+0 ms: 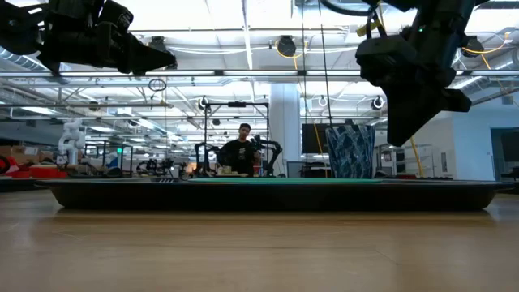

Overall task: Pick and place plate/cup/fork/spoon on tray
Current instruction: Adjust the blue plate on the black serving tray, then return to Home Position

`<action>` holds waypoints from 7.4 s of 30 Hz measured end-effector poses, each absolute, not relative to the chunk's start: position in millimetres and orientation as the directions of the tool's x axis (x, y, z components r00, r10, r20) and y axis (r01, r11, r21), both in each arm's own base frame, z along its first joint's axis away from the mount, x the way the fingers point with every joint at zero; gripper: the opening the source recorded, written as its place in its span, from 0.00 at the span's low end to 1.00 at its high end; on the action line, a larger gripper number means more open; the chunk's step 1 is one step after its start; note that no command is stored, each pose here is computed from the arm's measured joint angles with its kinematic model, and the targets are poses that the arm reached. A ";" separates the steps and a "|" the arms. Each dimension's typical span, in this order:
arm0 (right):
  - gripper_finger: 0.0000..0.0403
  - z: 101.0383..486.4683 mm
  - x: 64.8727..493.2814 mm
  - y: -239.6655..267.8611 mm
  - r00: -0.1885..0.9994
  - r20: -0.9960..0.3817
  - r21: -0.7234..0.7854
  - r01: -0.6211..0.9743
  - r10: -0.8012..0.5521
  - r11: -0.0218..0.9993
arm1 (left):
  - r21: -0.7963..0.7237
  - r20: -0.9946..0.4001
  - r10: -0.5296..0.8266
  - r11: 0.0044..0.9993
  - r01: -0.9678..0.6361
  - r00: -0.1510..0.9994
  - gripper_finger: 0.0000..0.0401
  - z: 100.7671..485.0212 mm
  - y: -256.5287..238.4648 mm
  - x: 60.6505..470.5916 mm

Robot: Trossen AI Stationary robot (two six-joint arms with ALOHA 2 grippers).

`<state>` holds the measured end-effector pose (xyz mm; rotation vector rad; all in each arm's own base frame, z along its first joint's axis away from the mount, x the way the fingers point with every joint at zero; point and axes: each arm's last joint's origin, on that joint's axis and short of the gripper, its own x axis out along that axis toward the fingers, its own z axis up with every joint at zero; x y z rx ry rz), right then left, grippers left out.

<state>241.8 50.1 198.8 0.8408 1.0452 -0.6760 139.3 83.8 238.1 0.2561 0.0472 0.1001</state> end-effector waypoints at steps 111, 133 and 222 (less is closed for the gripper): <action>0.21 270.2 219.1 55.0 0.912 -0.303 0.004 0.291 -0.276 0.957 | 0.225 -0.077 0.156 0.965 -0.135 0.985 0.16 233.3 89.5 135.6; 0.21 187.6 111.8 15.8 0.964 -0.094 0.133 0.260 -0.249 0.956 | 0.017 -0.011 0.055 0.998 -0.055 0.998 0.16 239.3 98.4 125.3; 0.00 146.8 96.9 6.6 0.953 -0.257 0.151 0.202 -0.159 0.968 | -0.196 0.015 0.151 0.970 -0.145 0.988 0.00 168.8 81.7 98.1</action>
